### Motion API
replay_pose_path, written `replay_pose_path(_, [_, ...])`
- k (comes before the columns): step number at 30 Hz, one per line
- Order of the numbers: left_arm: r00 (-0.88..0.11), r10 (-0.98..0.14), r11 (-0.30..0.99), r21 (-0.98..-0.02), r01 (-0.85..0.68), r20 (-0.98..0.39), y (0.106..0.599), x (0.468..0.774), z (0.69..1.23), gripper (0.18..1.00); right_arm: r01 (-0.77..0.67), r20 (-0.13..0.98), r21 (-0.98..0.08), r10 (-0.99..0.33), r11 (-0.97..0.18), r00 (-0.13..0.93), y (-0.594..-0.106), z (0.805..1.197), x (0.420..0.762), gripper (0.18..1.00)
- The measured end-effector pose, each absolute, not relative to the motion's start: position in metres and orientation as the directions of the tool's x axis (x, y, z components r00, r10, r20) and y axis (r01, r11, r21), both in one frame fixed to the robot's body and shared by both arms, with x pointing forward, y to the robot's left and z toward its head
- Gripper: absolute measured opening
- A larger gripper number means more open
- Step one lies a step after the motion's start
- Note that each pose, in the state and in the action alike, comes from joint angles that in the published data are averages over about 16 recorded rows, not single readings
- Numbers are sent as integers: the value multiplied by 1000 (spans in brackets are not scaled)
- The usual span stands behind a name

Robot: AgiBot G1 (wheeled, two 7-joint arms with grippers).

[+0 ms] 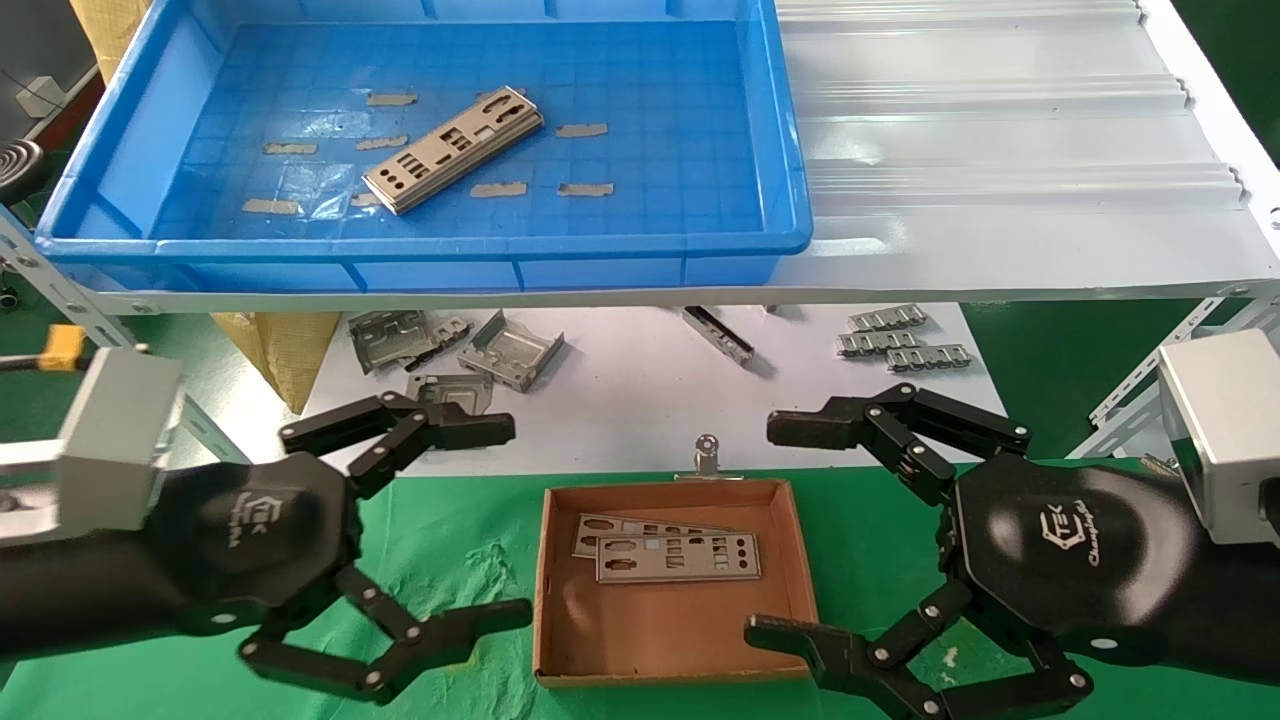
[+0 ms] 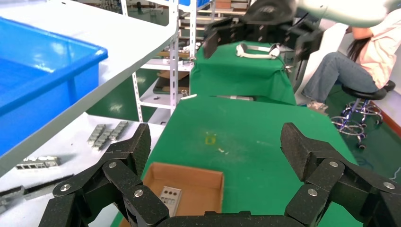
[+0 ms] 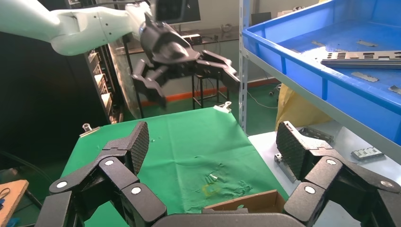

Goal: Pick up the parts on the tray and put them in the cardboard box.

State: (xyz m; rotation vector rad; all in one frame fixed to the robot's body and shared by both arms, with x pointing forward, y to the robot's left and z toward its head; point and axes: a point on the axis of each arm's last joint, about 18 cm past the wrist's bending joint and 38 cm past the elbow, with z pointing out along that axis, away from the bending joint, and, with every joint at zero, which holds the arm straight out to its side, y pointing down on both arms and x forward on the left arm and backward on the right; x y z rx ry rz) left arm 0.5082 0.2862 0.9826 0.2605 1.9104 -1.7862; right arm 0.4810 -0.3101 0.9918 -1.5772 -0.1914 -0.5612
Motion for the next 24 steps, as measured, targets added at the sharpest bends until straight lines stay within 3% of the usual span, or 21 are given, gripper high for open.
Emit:
replay_pose_path(12, [-859, -175, 112, -877, 467, -480, 300, 474, 992, 1001, 449, 460, -888, -213, -99, 862, -310, 992, 481, 1000])
replay_pose_path(24, [-860, -173, 111, -877, 467, -480, 301, 471, 993, 1001, 449, 460, -888, -213, -99, 862, -310, 992, 481, 1000])
